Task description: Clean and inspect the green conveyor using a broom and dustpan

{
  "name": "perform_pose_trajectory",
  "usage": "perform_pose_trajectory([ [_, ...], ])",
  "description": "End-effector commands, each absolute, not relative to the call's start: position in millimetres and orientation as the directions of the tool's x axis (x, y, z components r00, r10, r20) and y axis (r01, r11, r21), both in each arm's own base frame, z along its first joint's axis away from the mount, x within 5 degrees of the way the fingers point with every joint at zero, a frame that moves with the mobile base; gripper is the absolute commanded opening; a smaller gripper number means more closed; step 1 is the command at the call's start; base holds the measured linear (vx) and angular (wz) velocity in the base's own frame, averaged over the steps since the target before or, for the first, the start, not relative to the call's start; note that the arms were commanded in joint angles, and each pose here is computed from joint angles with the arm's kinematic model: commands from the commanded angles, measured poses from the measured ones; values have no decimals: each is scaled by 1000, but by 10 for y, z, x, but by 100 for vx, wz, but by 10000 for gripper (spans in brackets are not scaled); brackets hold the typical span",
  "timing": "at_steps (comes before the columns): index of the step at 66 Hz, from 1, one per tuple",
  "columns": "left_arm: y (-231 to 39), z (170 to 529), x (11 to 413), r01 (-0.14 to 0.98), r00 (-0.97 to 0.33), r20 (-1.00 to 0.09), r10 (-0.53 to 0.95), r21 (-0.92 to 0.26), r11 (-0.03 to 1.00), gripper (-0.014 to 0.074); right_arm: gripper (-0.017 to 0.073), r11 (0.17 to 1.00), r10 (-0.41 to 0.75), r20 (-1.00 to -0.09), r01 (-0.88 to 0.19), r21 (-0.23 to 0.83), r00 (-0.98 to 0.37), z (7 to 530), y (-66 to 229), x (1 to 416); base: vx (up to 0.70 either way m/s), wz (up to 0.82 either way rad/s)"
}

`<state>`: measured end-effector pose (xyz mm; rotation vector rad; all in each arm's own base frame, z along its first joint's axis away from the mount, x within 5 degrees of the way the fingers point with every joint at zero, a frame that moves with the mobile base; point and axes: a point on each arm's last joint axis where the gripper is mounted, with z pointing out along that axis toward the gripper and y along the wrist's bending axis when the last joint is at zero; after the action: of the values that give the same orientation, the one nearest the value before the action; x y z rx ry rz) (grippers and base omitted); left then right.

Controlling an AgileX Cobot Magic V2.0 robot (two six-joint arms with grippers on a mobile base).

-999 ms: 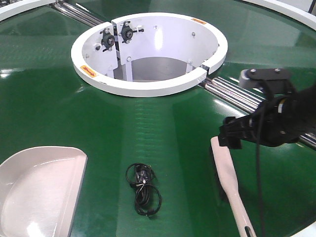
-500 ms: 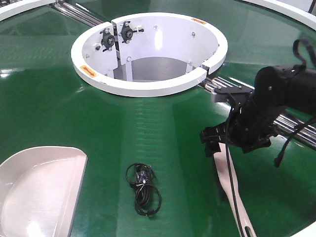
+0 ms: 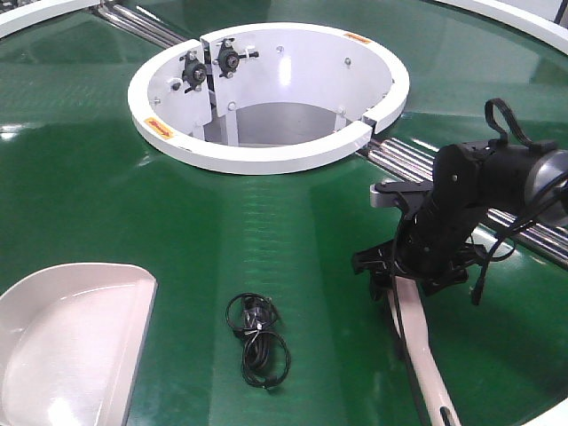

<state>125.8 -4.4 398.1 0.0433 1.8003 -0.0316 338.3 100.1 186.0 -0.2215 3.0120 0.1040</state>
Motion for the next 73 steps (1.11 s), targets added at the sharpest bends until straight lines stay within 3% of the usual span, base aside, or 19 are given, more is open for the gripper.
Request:
perform_pose_trajectory([
  [1, -51, 4137, 1255, 50, -132, -991, 3, -4, 999, 591, 356, 986, -135, -207, -153, 70, -969, 2080, 1007, 3417, 0, 0],
  [12, -51, 4137, 1255, 50, -132, -991, 3, -4, 999, 591, -17, 975, -192, -199, -209, 69, -961, 2078, 1019, 3403, 0, 0],
  [32, -49, 4137, 1256, 48, -131, -991, 8, 2, 999, 591, -8, 958, -233, -152, -254, 136, -960, 2372, 1071, 3332, 0, 0],
  [45, -48, 4137, 1256, 48, -131, -991, 9, 3, 999, 591, -6, 954, -266, -145, -282, 105, -953, 2778, 1028, 3279, 0, 0],
  [49, -48, 4137, 1256, 48, -131, -991, 10, 3, 999, 591, -6, 954, -280, -105, -289, 86, -954, 2821, 1003, 3253, 0, 0],
  [73, -18, 4116, 1253, 26, -154, -985, 79, 75, 997, 591, -6, 954, -273, -120, -285, 93, -954, 2869, 1003, 3230, 0, 0],
])
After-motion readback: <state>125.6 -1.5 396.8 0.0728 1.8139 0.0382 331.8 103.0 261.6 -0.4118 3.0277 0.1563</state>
